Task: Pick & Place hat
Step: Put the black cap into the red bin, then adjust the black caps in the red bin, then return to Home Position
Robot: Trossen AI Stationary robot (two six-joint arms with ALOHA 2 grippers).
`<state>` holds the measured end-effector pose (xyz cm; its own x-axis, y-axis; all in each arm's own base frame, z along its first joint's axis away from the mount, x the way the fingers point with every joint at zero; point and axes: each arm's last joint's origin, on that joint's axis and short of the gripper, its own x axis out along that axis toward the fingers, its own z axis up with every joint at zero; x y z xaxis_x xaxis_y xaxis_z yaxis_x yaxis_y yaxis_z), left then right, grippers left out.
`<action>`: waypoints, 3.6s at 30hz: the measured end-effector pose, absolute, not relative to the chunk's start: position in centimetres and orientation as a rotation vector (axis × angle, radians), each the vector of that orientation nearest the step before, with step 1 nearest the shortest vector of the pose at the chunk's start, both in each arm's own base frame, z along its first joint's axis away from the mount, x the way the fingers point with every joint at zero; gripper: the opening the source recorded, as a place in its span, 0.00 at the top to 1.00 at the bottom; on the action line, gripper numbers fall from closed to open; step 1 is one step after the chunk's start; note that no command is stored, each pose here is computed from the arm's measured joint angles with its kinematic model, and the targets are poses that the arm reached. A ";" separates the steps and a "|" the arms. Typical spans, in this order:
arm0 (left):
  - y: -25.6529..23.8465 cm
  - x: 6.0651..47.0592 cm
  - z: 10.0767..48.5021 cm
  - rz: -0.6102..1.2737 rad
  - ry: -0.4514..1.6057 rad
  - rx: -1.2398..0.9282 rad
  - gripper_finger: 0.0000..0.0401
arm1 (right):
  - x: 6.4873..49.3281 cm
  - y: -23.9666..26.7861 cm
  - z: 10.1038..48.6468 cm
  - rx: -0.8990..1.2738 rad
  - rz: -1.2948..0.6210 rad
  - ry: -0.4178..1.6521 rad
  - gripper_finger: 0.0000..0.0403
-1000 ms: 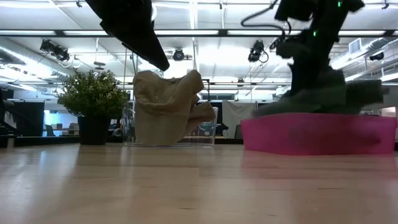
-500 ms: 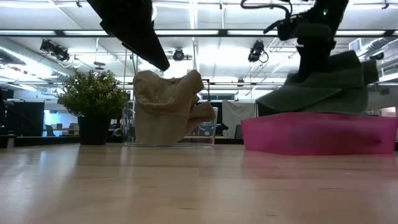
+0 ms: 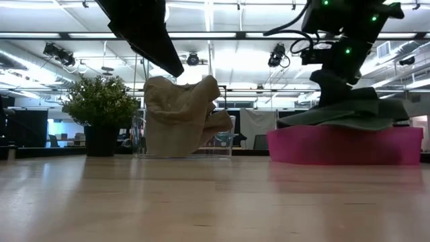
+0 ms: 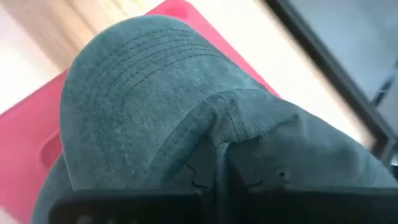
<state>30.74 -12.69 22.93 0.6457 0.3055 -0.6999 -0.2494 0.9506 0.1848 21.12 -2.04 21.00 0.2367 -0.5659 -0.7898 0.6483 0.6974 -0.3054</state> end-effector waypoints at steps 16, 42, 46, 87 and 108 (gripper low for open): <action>-12.7 30.7 22.9 0.316 0.810 0.073 0.53 | 21.3 -3.7 22.8 0.213 -0.757 1.124 0.68; -12.7 30.7 22.9 0.316 0.811 0.075 0.53 | 20.2 -4.0 17.5 0.348 -0.744 1.110 0.99; -12.5 30.8 22.9 0.323 0.811 0.071 0.53 | 20.3 -4.1 17.6 0.333 -0.744 1.100 0.98; -12.3 30.8 23.2 0.346 0.796 0.026 0.60 | 17.9 4.7 18.8 0.414 -0.644 1.279 1.00; -11.4 30.7 23.9 0.368 0.785 0.013 0.60 | 20.7 2.2 21.7 0.284 -0.621 1.079 1.00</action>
<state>30.66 -11.45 23.86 0.6470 0.3283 -0.6882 -0.3185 0.9364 0.1472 20.67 2.15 21.68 0.3244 -0.3319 -0.8858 0.5993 0.7966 -0.0790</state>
